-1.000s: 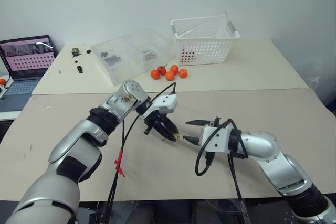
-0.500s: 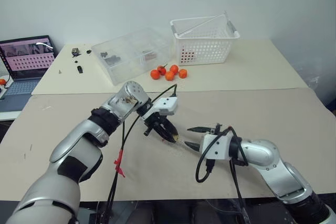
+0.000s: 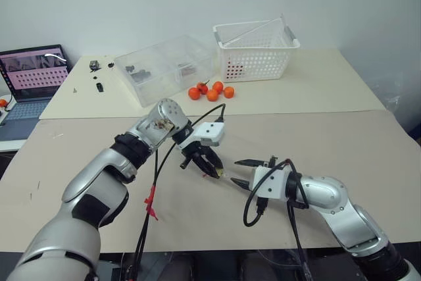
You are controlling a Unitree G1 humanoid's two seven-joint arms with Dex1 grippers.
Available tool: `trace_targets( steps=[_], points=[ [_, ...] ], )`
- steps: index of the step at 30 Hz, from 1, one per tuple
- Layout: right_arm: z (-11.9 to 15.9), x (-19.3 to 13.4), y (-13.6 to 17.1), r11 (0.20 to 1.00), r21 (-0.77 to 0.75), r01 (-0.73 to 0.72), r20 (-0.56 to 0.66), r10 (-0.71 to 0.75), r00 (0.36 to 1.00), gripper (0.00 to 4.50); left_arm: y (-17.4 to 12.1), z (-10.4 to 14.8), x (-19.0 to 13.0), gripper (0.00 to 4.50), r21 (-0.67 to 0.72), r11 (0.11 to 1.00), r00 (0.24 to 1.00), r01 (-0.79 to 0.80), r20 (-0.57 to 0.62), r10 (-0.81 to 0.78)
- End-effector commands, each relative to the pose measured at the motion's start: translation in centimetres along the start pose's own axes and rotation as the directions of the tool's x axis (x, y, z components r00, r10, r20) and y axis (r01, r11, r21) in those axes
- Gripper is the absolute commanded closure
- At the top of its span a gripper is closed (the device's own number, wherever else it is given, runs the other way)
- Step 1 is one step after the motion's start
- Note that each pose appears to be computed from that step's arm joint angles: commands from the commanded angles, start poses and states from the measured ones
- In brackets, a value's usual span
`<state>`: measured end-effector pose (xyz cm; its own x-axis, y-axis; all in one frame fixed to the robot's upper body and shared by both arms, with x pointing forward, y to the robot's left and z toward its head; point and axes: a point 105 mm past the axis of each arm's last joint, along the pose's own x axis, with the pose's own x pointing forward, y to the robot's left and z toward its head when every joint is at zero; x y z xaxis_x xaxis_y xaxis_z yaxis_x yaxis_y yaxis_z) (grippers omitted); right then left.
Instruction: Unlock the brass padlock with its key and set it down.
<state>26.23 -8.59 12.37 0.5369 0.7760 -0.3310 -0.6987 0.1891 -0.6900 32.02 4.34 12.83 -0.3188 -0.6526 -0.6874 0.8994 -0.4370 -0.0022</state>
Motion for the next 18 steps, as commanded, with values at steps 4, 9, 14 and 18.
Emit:
trace_targets(
  steps=[4, 9, 14, 18],
  points=[
    [1.5, -0.2, -1.3, 0.998, -0.024, 0.059, 0.023, -0.058, 0.998, 2.16, 0.4, 0.8, -0.1, 3.68, 0.032, 0.999, 1.000, -0.006, 0.005, 0.006],
    [1.1, -0.1, -1.0, 0.998, -0.016, 0.060, 0.006, -0.060, 0.998, 2.16, 0.6, 1.2, -0.4, 3.68, 0.026, 1.000, 1.000, -0.011, 0.022, 0.010],
    [0.1, -0.5, -0.1, 0.999, -0.013, 0.044, -0.028, -0.044, 0.999, 2.16, 0.7, 1.0, -1.6, 3.68, -0.007, 0.999, 0.999, -0.032, 0.026, 0.032],
    [-0.4, -1.0, -0.3, 0.999, -0.022, 0.044, -0.042, -0.044, 0.998, 2.16, 0.6, -0.2, -3.0, 3.68, -0.056, 0.996, 0.998, -0.064, 0.012, 0.065]
  ],
)
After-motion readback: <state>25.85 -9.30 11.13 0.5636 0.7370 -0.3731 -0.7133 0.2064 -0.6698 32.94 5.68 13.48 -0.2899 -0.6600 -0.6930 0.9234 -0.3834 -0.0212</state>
